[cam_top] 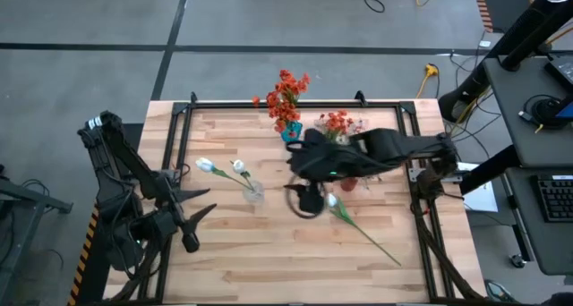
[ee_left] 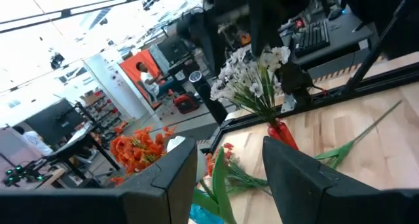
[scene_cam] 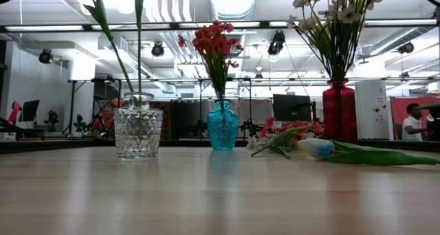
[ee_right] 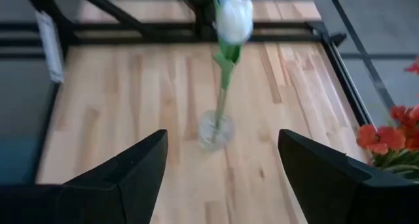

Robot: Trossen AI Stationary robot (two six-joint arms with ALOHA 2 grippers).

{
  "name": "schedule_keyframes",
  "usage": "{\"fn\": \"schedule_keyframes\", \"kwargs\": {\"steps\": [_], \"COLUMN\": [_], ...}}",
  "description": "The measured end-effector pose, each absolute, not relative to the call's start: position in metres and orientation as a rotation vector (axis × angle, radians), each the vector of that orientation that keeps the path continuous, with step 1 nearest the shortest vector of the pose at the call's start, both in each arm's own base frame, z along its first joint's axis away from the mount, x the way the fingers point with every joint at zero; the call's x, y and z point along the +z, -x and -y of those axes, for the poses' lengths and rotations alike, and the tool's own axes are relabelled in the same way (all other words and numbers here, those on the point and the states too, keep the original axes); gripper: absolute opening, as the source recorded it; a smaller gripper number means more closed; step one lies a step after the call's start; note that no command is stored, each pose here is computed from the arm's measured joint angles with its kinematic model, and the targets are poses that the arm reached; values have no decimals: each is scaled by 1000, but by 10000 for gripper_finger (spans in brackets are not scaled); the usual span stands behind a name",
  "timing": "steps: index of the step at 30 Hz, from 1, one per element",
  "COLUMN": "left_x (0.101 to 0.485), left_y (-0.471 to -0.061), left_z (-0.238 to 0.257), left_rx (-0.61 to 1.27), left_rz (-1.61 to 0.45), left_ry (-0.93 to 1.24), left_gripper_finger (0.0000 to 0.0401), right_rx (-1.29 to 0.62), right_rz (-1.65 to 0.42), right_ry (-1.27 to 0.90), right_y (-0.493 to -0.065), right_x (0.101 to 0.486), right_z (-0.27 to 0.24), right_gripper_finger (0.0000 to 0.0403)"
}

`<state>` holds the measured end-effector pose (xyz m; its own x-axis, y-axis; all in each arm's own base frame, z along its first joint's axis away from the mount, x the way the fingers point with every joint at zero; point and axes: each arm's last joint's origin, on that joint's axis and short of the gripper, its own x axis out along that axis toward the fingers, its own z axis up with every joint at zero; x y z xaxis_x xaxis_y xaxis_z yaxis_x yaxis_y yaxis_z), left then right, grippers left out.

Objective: Sort flowers into vase by color
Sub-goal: Put the orange flowers into the blue vase

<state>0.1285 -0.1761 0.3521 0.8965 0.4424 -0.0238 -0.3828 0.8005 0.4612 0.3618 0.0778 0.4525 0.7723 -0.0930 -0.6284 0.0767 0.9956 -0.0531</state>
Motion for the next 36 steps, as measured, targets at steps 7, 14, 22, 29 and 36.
{"fn": "schedule_keyframes", "kwargs": {"steps": [7,14,22,29,36], "left_x": [353,374,398,397,387], "left_y": [-172,-209,-233,-259,-275], "left_z": [190,183,184,189,201], "left_rx": [297,251,222,250,220], "left_rz": [-187,-165,-140,-170,-188], "left_ry": [-493,-473,-450,-470,-448], "left_gripper_finger": [157,157,157,157,157], "right_rx": [-105,-110,-135,-167,-188], "right_rz": [-607,-611,-563,-548,-524], "right_ry": [41,82,214,251,239], "right_y": [-320,-280,-243,-223,-198], "right_x": [481,495,497,485,472], "right_z": [-95,-108,-142,-160,-169], "right_gripper_finger": [283,283,283,283,283]}}
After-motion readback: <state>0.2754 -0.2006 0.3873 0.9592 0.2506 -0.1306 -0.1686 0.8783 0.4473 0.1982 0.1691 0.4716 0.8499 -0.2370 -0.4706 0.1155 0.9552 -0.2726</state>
